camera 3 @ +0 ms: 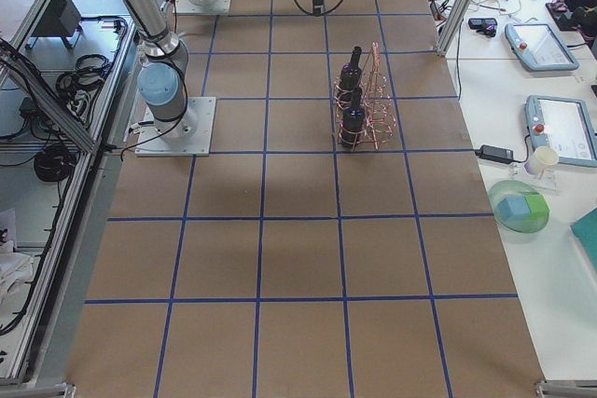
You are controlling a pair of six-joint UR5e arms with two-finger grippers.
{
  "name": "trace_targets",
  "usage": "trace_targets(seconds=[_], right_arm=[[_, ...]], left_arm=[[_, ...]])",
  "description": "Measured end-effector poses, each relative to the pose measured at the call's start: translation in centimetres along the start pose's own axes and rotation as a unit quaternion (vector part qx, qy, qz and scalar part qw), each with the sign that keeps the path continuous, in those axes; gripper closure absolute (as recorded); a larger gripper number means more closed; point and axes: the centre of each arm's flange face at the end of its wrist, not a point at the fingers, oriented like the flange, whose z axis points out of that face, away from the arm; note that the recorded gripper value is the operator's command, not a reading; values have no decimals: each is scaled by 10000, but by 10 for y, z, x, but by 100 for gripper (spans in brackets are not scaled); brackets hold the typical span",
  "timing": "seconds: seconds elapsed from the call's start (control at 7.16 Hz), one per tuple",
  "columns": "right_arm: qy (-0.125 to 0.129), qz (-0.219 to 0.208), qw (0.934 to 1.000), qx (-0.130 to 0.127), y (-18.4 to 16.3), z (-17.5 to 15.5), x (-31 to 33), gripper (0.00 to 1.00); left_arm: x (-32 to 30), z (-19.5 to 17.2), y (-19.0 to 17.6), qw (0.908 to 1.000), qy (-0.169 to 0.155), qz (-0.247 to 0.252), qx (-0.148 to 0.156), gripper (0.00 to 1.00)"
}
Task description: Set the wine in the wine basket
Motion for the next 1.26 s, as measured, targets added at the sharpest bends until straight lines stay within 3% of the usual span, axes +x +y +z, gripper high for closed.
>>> trace_targets(seconds=[0.42,0.84,1.26], right_arm=[[2,1,10000,-1,0,0,0,0],[2,0,10000,-2,0,0,0,0],[1,0,10000,-2,0,0,0,0]], left_arm=[[-106,8,-21,9991,-61,416,24,0],[-161,31,-70,9992,-114,380,27,0],[-198,76,-119,9979,-186,591,177,0]])
